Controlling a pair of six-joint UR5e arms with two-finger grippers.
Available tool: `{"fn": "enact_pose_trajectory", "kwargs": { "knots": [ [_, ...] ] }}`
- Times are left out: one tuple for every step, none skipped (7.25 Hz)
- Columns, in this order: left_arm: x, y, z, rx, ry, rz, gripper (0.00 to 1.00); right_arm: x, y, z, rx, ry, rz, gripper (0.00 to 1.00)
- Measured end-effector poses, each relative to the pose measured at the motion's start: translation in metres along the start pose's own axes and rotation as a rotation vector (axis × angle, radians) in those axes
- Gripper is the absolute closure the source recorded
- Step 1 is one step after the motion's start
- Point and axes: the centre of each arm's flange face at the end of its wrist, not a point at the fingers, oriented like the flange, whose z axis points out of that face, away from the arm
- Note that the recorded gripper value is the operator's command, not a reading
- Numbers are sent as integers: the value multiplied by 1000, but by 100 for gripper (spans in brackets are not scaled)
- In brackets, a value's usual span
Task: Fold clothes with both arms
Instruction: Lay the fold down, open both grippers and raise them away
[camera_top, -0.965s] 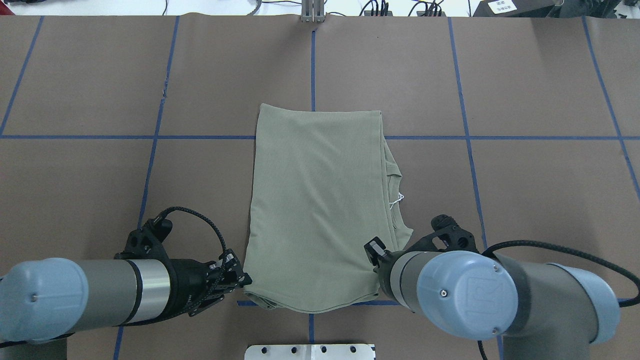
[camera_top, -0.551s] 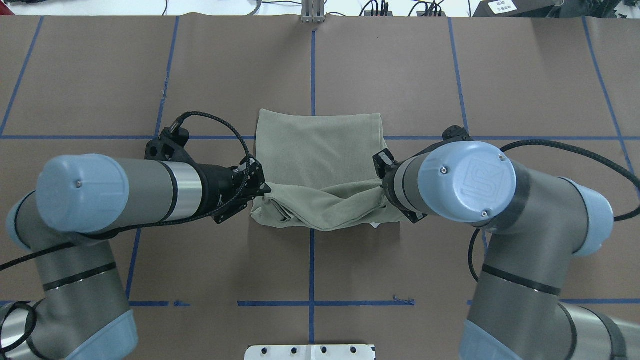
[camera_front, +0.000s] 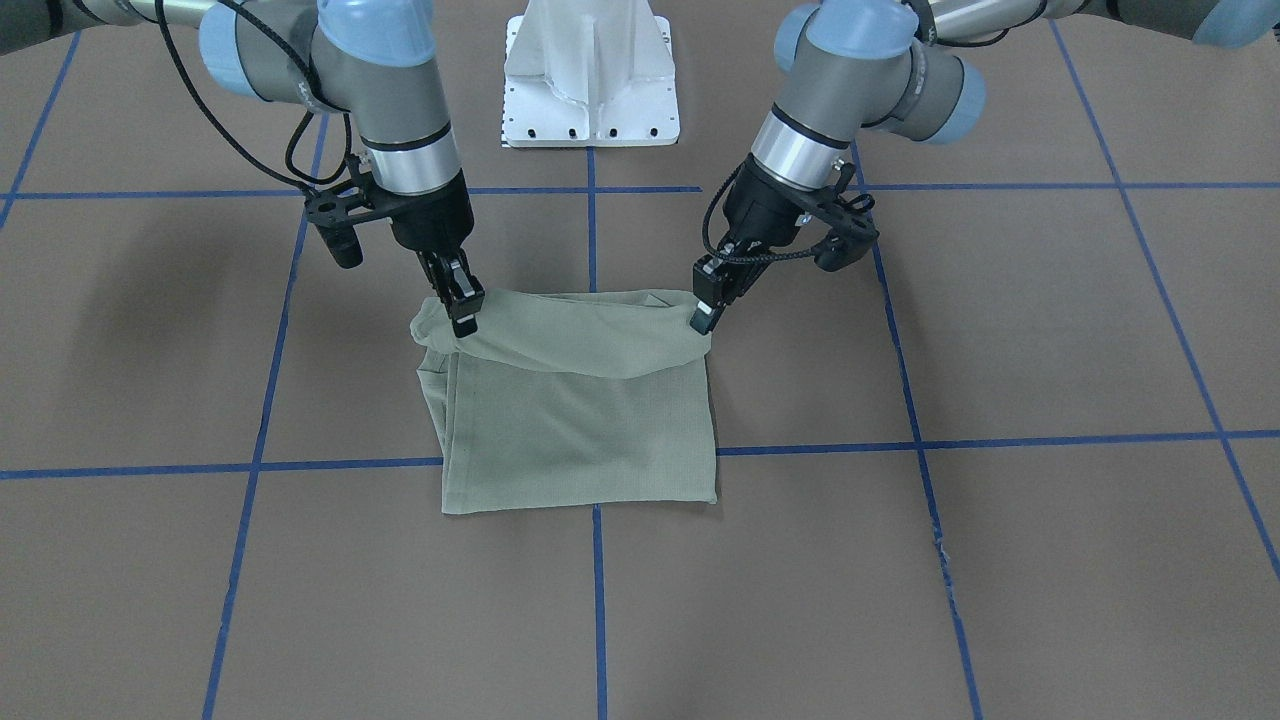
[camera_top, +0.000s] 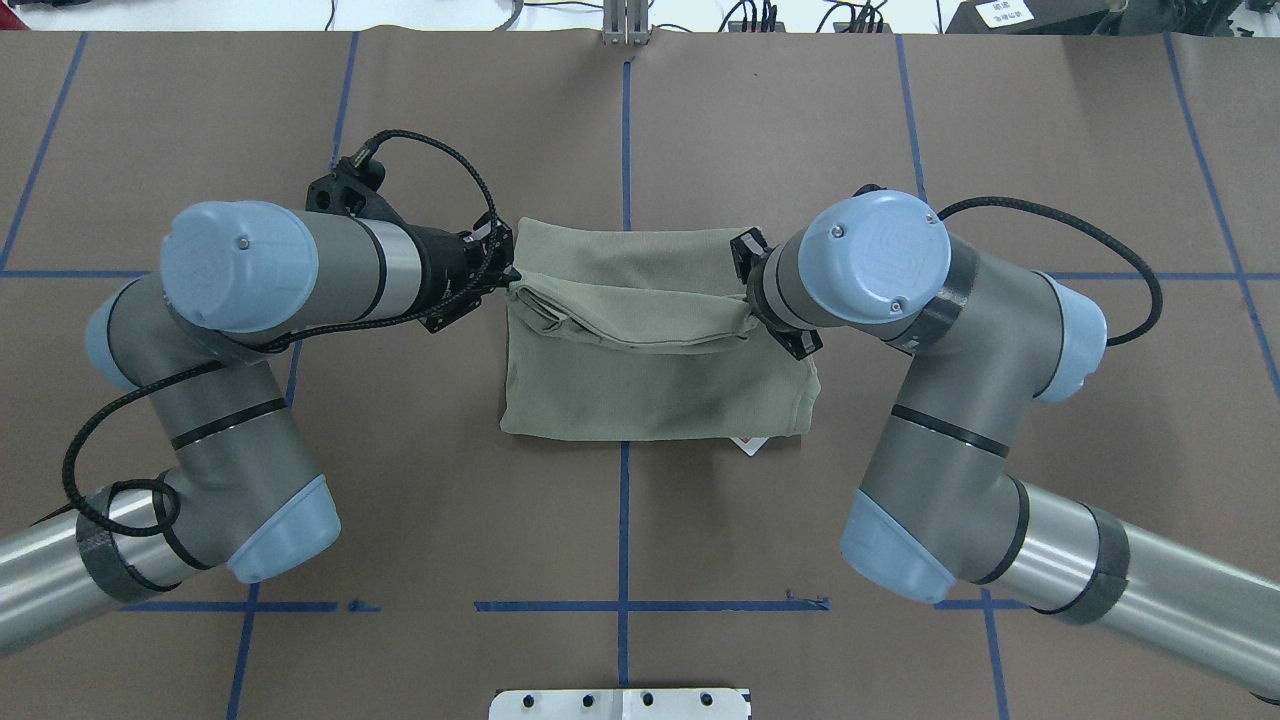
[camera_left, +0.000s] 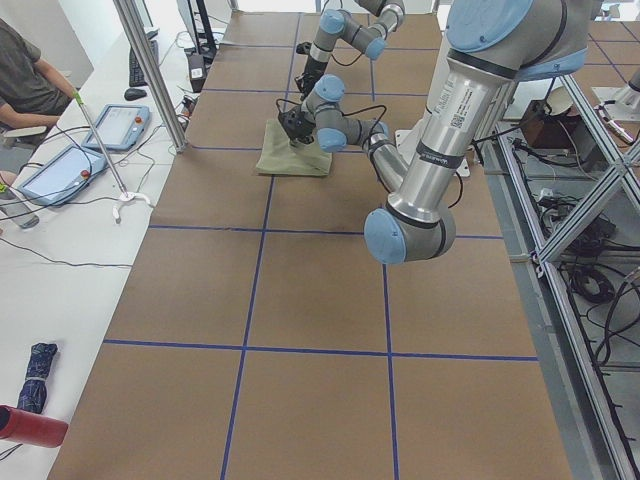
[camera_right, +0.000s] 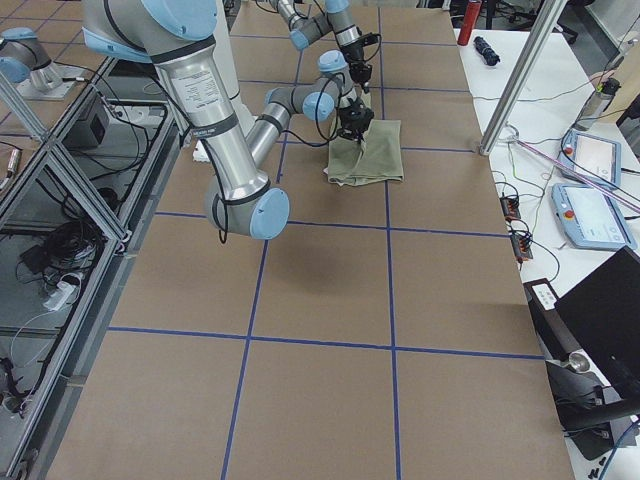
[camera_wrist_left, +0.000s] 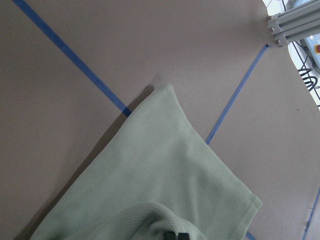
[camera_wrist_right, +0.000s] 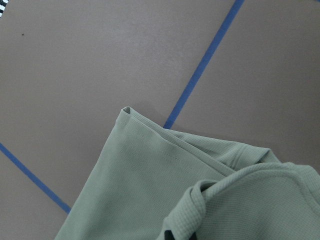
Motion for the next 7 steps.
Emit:
{"fn": "enact_pose_trajectory", "kwargs": {
  "knots": [
    [-3,-10,19,6,7,3,100,-11,2,15,9,8,0,100],
    [-4,-17,35,11,9,12,100,-17,2,30,16,14,-2,100],
    [-7,-24,48,15,14,20,100,-21,0,45,19,13,-3,100],
    [-10,-31,57,19,19,24,100,-24,-1,58,22,13,-4,100],
    [-11,-34,64,22,19,28,100,-26,-4,67,26,18,-16,98],
    [-8,-36,76,31,9,53,100,-28,-10,76,29,34,-49,70],
    [-4,-41,94,56,-8,103,38,-36,-22,87,31,59,-104,1]
  ]
}}
